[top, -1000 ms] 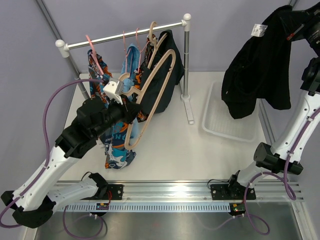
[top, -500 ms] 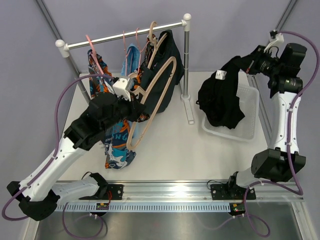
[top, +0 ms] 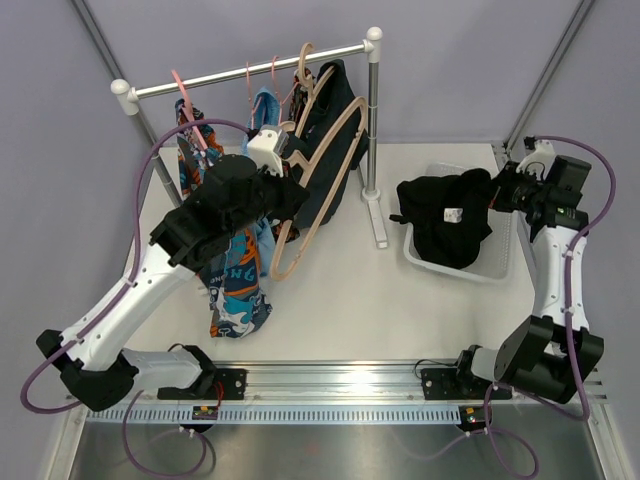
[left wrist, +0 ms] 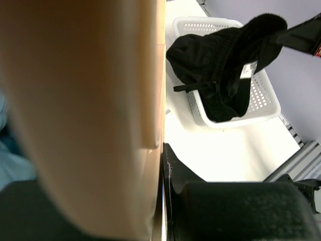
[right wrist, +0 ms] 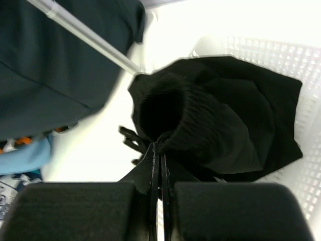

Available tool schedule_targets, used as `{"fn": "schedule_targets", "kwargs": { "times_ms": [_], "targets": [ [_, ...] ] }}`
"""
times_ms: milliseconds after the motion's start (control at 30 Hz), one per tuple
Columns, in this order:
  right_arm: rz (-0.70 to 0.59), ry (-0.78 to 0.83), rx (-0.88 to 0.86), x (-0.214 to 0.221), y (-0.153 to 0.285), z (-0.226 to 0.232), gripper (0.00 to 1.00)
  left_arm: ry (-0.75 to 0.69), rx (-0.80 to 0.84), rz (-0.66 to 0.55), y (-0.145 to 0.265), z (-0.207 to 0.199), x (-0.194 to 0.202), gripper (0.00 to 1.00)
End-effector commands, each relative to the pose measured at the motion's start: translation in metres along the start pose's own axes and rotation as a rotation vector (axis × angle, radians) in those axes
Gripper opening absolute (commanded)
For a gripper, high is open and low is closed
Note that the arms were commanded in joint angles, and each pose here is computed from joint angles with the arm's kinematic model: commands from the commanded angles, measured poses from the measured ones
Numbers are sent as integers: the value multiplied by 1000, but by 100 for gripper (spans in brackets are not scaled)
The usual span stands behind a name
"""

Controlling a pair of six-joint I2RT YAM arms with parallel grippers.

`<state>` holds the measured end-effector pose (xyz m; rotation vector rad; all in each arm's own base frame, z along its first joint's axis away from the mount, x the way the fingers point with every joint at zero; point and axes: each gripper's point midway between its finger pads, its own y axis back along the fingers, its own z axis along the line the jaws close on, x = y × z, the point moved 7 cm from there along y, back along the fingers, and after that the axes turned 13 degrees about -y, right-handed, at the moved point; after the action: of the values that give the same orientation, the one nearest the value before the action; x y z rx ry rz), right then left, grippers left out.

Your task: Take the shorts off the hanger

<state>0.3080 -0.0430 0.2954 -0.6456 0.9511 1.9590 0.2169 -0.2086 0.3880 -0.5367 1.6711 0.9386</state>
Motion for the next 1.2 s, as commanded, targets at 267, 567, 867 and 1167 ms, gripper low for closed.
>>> {"fn": "schedule_targets", "kwargs": {
  "times_ms": [267, 567, 867, 1167],
  "targets": [
    [266, 88, 32, 28, -20, -38, 13, 44, -123, 17, -36, -1, -36, 0],
    [274, 134, -52, 27, -11, -23, 66, -63, -245, -4, -68, 9, -75, 0],
    [257, 118, -132, 32, -3, -9, 81, -120, -312, 7, -116, 27, -90, 0],
    [243, 104, -185, 44, 1, -3, 83, -74, -268, -127, -149, 45, -112, 0]
  ]
}}
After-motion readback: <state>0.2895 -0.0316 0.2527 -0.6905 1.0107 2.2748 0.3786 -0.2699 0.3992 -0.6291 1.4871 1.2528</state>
